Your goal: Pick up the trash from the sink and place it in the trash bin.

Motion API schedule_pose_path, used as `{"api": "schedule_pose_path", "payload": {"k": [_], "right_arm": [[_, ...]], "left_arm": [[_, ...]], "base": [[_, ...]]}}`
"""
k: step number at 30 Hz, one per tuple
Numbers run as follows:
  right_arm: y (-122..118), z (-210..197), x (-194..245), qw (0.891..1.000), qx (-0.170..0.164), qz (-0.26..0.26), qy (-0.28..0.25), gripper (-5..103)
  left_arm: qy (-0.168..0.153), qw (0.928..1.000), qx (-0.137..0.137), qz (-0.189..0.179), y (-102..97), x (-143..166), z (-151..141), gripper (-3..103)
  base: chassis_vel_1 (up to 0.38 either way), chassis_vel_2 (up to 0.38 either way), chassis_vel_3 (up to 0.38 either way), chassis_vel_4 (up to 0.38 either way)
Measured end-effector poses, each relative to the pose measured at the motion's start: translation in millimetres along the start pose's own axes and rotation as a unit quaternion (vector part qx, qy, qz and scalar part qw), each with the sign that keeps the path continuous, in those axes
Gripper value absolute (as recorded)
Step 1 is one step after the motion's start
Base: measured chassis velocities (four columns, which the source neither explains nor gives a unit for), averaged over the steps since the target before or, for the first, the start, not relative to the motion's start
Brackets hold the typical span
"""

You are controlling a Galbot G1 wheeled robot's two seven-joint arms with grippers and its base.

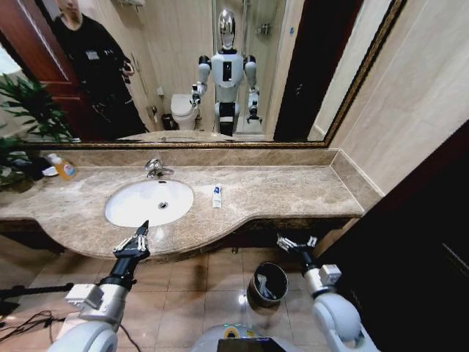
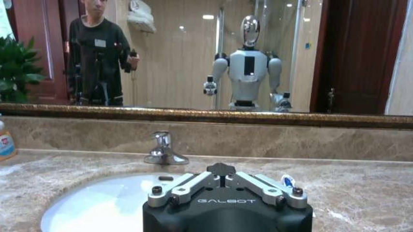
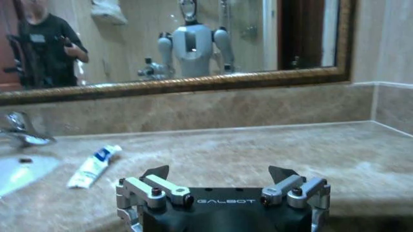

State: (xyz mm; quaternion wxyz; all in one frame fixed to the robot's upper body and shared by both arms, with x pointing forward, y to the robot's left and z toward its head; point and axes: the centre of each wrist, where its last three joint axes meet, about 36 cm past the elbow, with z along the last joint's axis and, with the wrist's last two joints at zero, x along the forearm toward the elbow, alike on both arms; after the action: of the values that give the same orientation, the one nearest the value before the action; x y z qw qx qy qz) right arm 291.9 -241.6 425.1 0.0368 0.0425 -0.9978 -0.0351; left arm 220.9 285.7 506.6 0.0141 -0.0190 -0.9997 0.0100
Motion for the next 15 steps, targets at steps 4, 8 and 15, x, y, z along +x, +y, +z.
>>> {"api": "schedule_pose_path", "payload": {"k": [4, 8, 15], "right_arm": [[3.7, -5.4, -18.7, 0.999, 0.002, -0.035, -0.003, 100], [9.8, -4.0, -37.5, 0.998, 0.005, -0.056, -0.002, 100], [37.2, -7.6, -77.4, 0.995, 0.006, -0.104, 0.001, 100]], "left_arm": [[0.0, 1.0, 0.0, 0.0, 0.0, 0.0, 0.0, 0], [0.0, 1.0, 0.0, 0.0, 0.0, 0.0, 0.0, 0], [0.0, 1.0, 0.0, 0.0, 0.0, 0.0, 0.0, 0]], "base": [[0.0, 0.0, 0.0, 0.0], [0.0, 0.0, 0.0, 0.0], [0.0, 0.0, 0.0, 0.0]]}}
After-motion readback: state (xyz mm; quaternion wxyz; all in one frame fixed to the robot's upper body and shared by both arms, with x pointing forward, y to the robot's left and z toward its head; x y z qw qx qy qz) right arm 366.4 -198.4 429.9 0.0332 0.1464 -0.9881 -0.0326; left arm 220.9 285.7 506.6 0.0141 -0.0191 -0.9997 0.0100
